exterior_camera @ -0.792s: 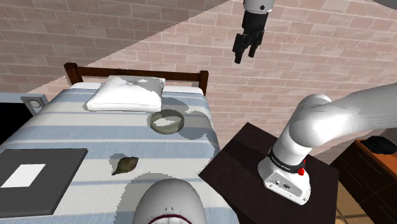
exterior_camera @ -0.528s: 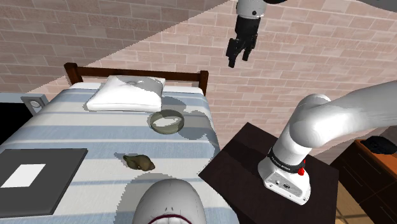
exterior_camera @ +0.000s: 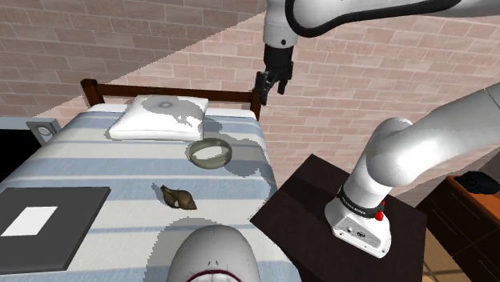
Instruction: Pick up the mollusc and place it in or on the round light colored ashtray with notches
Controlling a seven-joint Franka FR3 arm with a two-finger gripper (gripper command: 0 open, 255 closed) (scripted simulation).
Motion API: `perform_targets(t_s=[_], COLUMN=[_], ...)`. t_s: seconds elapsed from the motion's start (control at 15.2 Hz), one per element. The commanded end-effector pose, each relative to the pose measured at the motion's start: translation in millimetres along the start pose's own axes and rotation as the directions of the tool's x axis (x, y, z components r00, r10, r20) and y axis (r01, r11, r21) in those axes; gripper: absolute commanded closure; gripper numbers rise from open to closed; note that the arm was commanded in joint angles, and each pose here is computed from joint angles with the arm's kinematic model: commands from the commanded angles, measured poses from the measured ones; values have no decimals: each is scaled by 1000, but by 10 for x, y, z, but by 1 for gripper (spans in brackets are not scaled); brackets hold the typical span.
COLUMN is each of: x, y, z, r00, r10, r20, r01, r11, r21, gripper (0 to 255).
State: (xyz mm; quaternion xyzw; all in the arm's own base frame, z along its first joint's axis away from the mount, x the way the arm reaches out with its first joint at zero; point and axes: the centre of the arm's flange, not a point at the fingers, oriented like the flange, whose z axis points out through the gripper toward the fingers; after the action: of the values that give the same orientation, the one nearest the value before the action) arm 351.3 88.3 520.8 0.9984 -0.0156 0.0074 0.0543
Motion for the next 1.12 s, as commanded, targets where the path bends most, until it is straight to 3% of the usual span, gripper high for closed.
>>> perform_targets(t_s=[0.0,1.06], x=[66,641], y=[-228,-2018], z=[112,1116], r00=[1000,989], r10=[-16,-145], r20=[-1,0], r01=[16,145], r11=[1000,989], r21=[-1,-18], gripper=[0,0])
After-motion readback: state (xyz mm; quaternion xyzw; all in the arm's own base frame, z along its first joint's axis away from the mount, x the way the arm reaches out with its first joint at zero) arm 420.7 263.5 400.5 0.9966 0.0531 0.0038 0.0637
